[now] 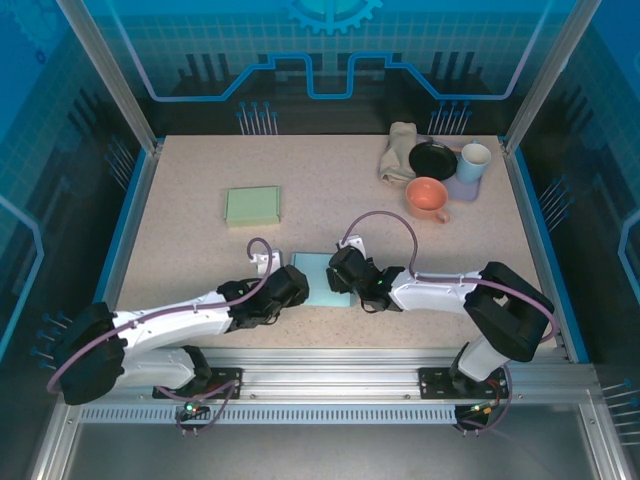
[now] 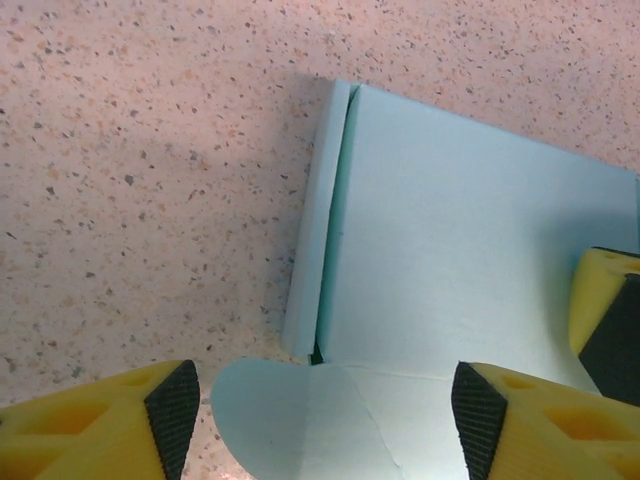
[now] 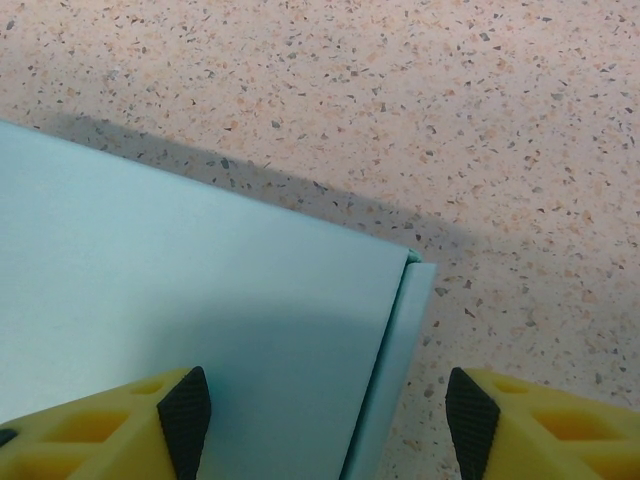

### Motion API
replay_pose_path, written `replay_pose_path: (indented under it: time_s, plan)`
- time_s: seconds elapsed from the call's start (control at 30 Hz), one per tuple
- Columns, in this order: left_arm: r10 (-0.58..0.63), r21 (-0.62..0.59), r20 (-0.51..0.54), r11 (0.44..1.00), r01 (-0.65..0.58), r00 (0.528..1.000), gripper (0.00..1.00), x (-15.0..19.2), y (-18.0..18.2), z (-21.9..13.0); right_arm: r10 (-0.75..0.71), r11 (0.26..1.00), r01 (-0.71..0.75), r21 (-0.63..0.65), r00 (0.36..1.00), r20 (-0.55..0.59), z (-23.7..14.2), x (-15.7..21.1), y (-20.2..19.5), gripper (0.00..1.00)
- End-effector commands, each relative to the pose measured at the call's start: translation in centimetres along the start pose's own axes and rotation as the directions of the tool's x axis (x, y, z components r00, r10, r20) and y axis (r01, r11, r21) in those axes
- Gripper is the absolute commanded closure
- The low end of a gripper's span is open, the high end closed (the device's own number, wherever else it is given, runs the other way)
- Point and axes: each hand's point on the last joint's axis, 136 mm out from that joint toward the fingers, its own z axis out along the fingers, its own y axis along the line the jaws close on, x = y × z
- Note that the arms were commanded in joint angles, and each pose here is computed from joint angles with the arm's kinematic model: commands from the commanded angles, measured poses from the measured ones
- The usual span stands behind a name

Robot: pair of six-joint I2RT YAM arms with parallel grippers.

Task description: Fold the paper box

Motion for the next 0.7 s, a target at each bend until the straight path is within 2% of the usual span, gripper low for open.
replay_pose_path:
  time_s: [0.0, 0.13, 0.33, 0.67]
  plan:
    - [-0.016, -0.043, 0.041, 0.999, 0.018, 0.999, 0.23, -0.9, 0.2, 0.1, -0.037, 0.999, 0.038, 0.022, 0.997, -0.065, 0.1, 2.5, -0.7, 0.34]
    - [-0.077, -0.044, 0.037, 0.996, 0.079, 0.996, 0.18, -0.9, 0.1, 0.7, -0.046, 0.999, 0.048, 0.018, 0.997, -0.066, 0.1, 2.7, -0.6, 0.34]
    - [-0.182, -0.010, 0.019, 0.983, 0.182, 0.983, 0.17, -1.0, -0.8, 1.2, -0.055, 0.998, 0.056, 0.019, 0.996, -0.072, 0.5, 3.0, -0.6, 0.34]
    - [-0.300, -0.068, -0.129, 0.954, 0.293, 0.945, 0.18, 2.0, -1.3, 2.5, -0.059, 0.998, 0.060, 0.021, 0.995, -0.081, 0.7, 3.4, -0.7, 0.35]
